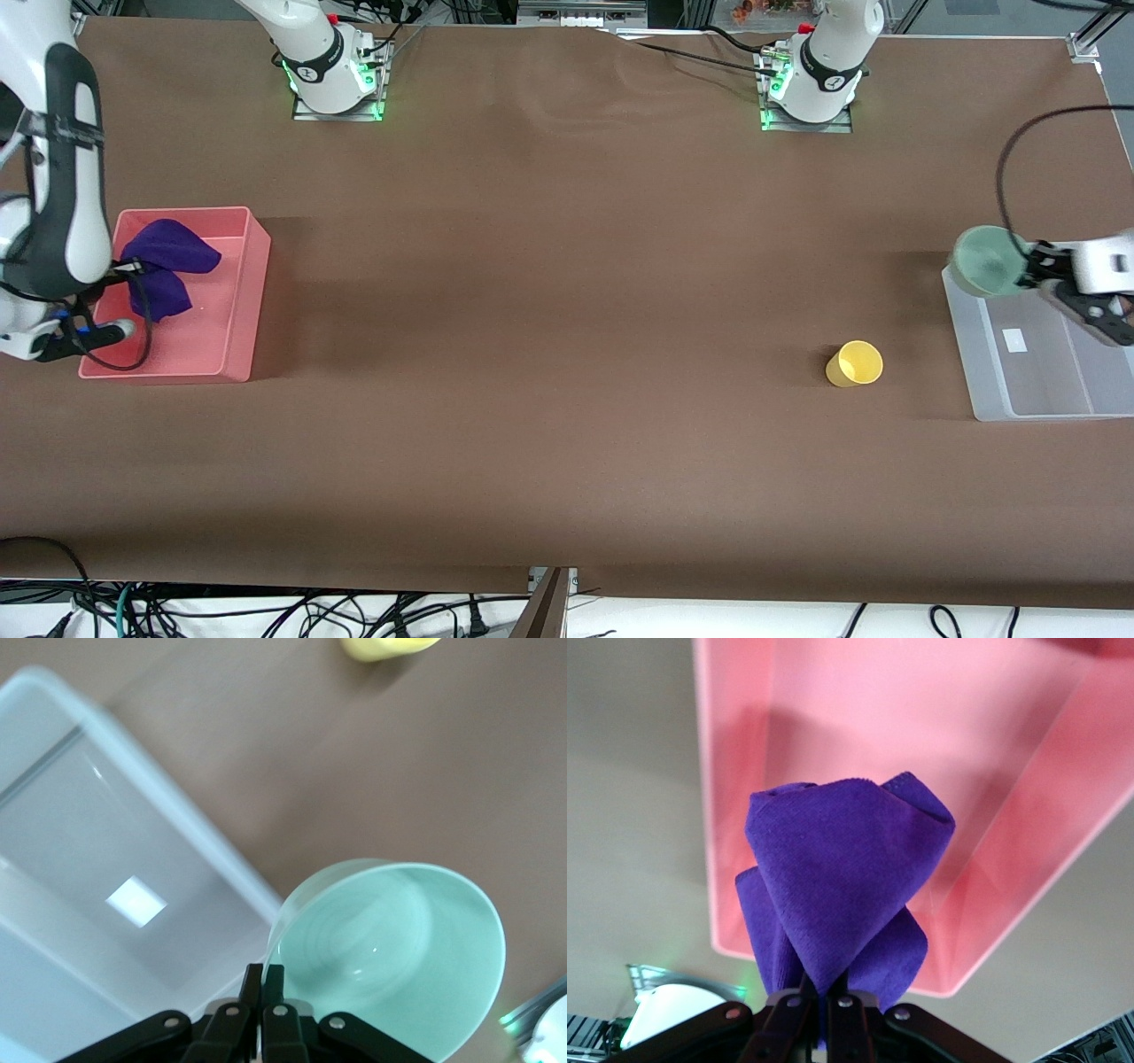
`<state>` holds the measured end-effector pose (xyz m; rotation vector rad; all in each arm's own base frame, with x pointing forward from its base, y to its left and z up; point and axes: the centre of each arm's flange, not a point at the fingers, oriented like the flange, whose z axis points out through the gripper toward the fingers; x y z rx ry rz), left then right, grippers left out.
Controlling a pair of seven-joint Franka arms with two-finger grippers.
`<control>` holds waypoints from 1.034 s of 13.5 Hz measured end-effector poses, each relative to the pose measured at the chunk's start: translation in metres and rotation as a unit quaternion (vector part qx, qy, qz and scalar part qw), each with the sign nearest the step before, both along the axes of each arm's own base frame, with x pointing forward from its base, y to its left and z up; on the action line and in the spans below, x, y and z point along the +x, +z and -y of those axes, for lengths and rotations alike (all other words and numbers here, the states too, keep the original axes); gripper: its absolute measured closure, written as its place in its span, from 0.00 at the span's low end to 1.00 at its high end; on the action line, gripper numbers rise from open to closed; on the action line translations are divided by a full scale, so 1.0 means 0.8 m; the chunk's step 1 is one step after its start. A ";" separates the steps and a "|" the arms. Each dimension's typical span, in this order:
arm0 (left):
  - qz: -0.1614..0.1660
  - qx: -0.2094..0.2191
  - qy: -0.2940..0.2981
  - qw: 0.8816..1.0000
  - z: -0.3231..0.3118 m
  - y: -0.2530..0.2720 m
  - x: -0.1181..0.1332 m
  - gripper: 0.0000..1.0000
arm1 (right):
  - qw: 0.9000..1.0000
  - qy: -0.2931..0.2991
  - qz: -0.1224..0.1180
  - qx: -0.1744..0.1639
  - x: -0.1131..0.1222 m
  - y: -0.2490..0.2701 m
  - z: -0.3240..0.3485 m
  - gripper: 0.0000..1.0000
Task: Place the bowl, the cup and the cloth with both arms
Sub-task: 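Carry the cloth into the pink bin while the left gripper carries the bowl, then release the bowl in the clear bin and raise the left gripper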
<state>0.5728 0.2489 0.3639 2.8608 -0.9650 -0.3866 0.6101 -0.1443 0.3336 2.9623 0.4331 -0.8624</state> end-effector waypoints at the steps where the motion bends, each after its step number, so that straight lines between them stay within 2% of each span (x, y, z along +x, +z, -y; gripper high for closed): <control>1: -0.008 -0.008 -0.001 1.000 -0.042 -0.028 0.002 0.97 | 1.000 0.002 0.002 -0.001 -0.004 -0.022 0.005 0.96; 3: -0.012 -0.025 -0.010 1.000 -0.106 -0.086 0.006 0.97 | 1.000 0.004 0.004 -0.003 -0.008 -0.048 0.010 0.78; 5: 0.009 -0.022 -0.019 1.000 -0.139 -0.120 0.011 0.97 | 1.000 0.001 0.016 0.002 -0.003 -0.033 0.008 0.58; 7: 0.026 -0.015 -0.023 0.999 -0.153 -0.140 0.014 0.97 | 0.999 -0.002 0.040 0.018 0.008 0.024 -0.006 0.38; 8: 0.028 -0.015 -0.023 0.999 -0.155 -0.146 0.014 0.93 | 0.998 0.005 0.048 0.029 0.015 0.065 -0.025 0.26; 10: 0.029 -0.015 -0.025 0.999 -0.153 -0.148 0.016 0.72 | 0.996 0.032 0.063 0.047 0.022 0.144 -0.082 0.05; 11: 0.033 -0.014 -0.026 0.999 -0.152 -0.144 0.020 0.61 | 0.995 0.041 0.075 0.051 0.022 0.177 -0.111 0.00; 12: 0.038 -0.013 -0.029 0.999 -0.150 -0.136 0.025 0.50 | 0.994 0.038 0.090 0.049 0.021 0.205 -0.139 0.00; 14: 0.045 -0.017 -0.040 0.998 -0.132 -0.105 0.041 0.30 | 0.993 -0.007 0.117 0.028 0.014 0.242 -0.195 0.00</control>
